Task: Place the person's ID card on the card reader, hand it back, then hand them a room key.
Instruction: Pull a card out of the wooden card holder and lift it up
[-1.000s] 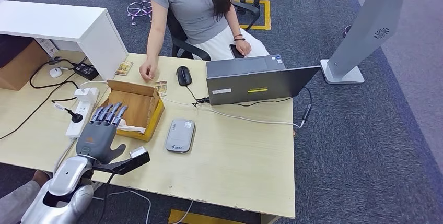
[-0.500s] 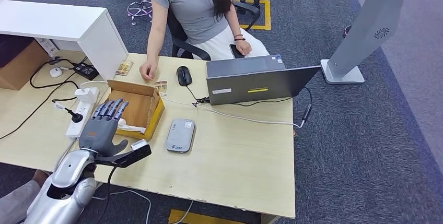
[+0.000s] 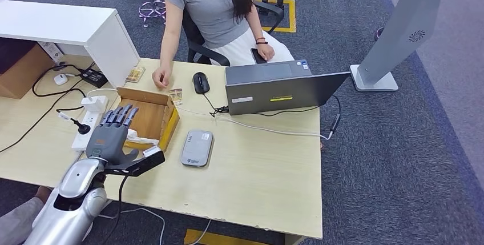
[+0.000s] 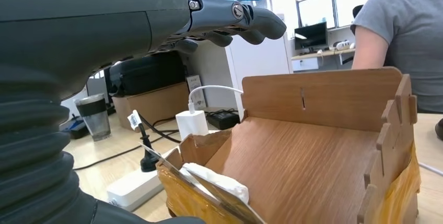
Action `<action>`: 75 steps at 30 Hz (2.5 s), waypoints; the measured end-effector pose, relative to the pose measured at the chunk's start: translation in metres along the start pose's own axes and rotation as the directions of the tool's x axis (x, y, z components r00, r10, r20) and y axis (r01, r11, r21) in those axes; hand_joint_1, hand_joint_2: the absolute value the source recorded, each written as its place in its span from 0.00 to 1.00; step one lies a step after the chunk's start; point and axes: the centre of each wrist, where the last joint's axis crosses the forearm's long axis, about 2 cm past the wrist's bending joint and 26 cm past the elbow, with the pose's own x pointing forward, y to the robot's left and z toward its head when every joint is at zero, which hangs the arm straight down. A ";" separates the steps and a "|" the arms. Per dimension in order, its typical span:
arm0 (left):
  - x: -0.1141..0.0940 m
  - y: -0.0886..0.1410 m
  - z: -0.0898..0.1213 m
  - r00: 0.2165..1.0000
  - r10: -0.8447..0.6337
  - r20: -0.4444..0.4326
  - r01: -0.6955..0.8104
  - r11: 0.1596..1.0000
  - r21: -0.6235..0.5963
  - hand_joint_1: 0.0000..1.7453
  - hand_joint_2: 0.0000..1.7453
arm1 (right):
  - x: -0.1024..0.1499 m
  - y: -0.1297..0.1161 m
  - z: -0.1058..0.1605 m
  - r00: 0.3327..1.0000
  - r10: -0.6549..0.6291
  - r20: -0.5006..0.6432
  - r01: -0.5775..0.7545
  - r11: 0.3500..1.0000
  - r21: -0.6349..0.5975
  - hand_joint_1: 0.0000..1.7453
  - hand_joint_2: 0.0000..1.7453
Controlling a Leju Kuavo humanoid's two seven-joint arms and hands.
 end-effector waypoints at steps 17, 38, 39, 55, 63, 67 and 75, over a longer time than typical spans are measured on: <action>-0.023 -0.020 -0.012 0.995 -0.019 -0.094 0.009 0.994 -0.106 0.00 1.00 | 0.000 -0.001 0.000 1.000 0.021 0.003 -0.021 1.000 0.003 0.00 0.00; -0.023 -0.028 -0.012 0.997 0.005 -0.080 -0.013 0.994 -0.106 0.00 1.00 | 0.000 -0.002 0.000 1.000 0.025 0.008 -0.025 1.000 0.000 0.00 0.00; -0.022 -0.029 -0.012 0.997 0.006 -0.078 -0.014 0.994 -0.105 0.00 1.00 | -0.001 -0.002 0.000 1.000 0.025 0.009 -0.025 1.000 0.000 0.00 0.00; -0.015 -0.027 -0.012 0.999 0.024 -0.049 -0.026 0.998 -0.059 0.00 1.00 | -0.001 -0.002 0.000 1.000 0.026 0.011 -0.026 1.000 0.000 0.00 0.00; -0.014 -0.026 -0.012 0.999 0.028 -0.034 -0.030 0.998 -0.052 0.00 1.00 | -0.001 -0.002 0.000 0.999 0.029 0.012 -0.029 1.000 0.000 0.00 0.00; -0.014 -0.026 -0.012 0.999 0.029 -0.034 -0.030 0.998 -0.052 0.00 1.00 | -0.001 -0.002 0.000 0.999 0.030 0.012 -0.030 1.000 0.000 0.00 0.00; -0.015 -0.026 -0.011 0.998 0.059 -0.010 -0.060 0.996 -0.062 1.00 1.00 | -0.001 -0.002 0.000 0.999 0.041 0.015 -0.040 0.999 -0.003 0.00 0.00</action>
